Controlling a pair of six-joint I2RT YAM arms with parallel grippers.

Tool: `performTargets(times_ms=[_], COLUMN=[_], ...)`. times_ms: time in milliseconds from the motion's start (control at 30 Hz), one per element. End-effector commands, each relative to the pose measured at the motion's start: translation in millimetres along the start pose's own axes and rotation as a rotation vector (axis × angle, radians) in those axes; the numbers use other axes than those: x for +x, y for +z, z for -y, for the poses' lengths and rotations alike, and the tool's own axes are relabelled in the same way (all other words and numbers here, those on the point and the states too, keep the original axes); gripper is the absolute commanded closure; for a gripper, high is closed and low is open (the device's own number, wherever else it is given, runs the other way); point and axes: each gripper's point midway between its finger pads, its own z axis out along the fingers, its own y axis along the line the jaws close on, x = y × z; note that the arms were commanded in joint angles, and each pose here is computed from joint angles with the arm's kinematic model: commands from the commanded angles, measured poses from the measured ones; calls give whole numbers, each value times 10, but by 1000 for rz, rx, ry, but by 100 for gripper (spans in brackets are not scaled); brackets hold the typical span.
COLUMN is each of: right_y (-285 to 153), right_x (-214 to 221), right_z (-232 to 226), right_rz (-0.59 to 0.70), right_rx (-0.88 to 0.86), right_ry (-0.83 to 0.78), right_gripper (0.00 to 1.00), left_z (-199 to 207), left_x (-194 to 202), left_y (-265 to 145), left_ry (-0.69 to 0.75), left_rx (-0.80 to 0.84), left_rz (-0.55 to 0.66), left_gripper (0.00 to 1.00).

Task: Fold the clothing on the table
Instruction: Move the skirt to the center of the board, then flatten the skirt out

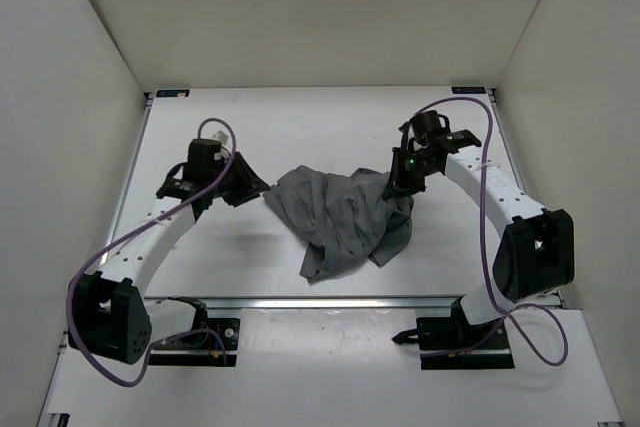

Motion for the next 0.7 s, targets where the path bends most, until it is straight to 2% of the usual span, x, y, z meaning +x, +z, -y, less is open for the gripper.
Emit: performTargets(times_ms=[0,100,200,333,433,467,500,533,567,633,667], right_y=[107,118,131,127,70,81,28,15,2,-194,-289], right_x=[8,2,41,2,-73,-75,-120,-129,-161,-265,-369], right_z=[-29,-54,-50,-77,-120,-103,-145,-122,-117,-7,59], right_rz=[-5,8,-3,6,21,15,34,39,48,100,145], right_rx=[1,0,-8,-17,-18,-7,-22,-15,-10,31,45], right_ry=[-38,-38,-32,-36,-47,-45,-49,-49,-57,-53,-51], right_gripper=[100,100,100,100,100,100,99,100,100,100,100], left_z=[209,231,363,359,522,530,642,770,865,1326,1423], left_x=[407,765,1030,1435,1598,1675,1671,1626,1557,1170,953], left_y=[21,187,309,556,737,841,933,997,1019,930,890], left_ry=[100,134,99,105,95,83,75,76,65,71,69], left_rx=[53,38,76,33,56,54,77,102,118,209,222], left_rz=[-77,-166,-218,-361,-434,-469,-493,-514,-509,-431,-371], left_gripper=[50,44,33,30,30,34,54,87,100,100,100])
